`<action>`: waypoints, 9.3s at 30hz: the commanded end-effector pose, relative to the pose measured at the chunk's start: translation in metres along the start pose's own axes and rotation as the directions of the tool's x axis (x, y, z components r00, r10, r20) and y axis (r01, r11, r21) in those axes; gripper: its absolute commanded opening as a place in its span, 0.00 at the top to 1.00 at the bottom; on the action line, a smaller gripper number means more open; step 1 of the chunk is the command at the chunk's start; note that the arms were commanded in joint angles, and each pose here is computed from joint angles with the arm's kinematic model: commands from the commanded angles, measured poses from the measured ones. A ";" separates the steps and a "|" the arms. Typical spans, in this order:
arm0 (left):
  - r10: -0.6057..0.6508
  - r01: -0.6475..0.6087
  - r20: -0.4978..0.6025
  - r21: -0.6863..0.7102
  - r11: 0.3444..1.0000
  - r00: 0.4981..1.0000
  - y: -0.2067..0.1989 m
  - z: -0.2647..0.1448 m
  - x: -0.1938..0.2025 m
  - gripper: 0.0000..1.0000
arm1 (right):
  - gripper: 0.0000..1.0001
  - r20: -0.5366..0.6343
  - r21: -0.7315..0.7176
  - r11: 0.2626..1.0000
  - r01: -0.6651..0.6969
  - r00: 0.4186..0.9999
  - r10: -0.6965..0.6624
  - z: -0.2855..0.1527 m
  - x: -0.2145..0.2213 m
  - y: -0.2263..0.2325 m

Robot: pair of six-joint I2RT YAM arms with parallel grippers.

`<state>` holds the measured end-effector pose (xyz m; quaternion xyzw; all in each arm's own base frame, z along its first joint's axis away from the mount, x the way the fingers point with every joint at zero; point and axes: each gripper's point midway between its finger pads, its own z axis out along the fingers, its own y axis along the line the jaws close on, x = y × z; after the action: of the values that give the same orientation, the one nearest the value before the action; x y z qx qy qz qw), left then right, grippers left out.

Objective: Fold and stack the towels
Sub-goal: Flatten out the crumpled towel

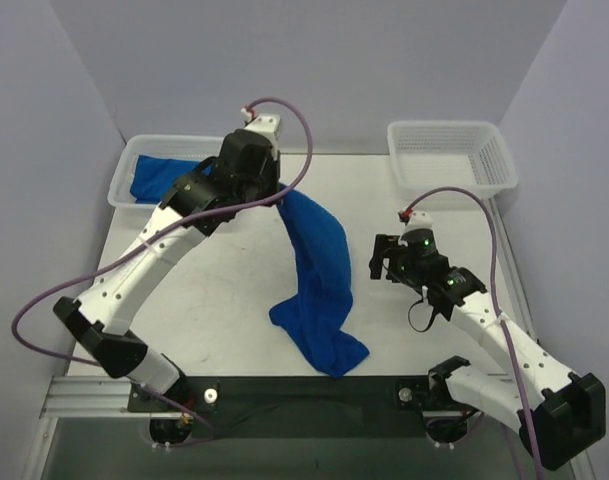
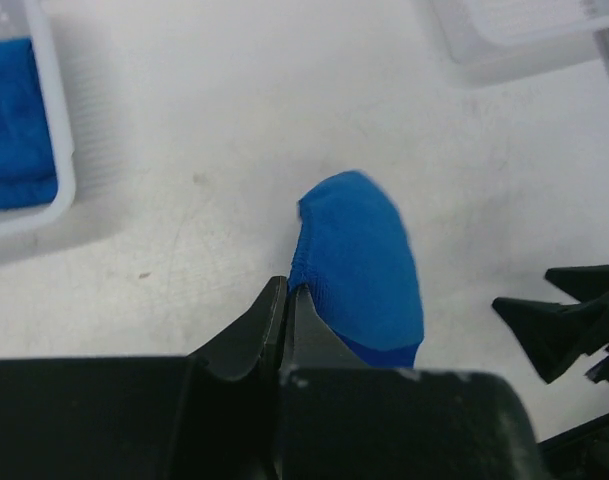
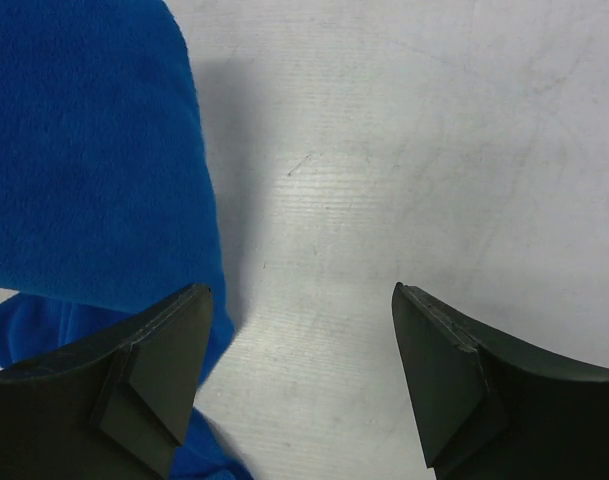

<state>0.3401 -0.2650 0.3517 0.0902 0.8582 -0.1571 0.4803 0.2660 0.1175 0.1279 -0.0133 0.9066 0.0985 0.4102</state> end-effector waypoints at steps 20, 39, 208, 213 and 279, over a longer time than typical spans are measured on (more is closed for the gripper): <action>-0.407 0.254 -0.501 -0.346 0.903 0.764 0.150 0.002 0.305 1.00 | 0.35 -0.119 -0.304 0.908 0.289 0.934 -0.338 0.074 -0.050 0.088; -0.424 0.289 -0.497 -0.327 0.900 0.757 0.148 -0.006 0.309 1.00 | 0.43 -0.230 -0.464 0.789 0.403 0.805 -0.546 0.187 -0.001 0.183; 0.183 -0.169 0.757 -0.096 0.981 0.627 0.081 -0.252 -0.225 1.00 | 1.00 0.804 0.158 0.939 0.306 0.513 -0.302 -0.271 -0.386 0.070; 0.166 -0.209 0.840 -0.064 0.976 0.517 0.070 -0.313 -0.219 1.00 | 1.00 0.869 0.127 0.930 0.346 0.413 -0.273 -0.330 -0.375 0.067; -0.055 0.173 -0.331 0.337 0.926 0.942 -0.081 0.160 0.181 1.00 | 0.55 -0.124 -0.261 0.964 0.048 0.989 -0.083 0.007 0.098 0.137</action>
<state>0.3392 -0.3827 0.1104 0.1494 0.9013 -0.2914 0.2835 0.1682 0.2427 0.0671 -0.1589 0.9257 0.1865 0.2882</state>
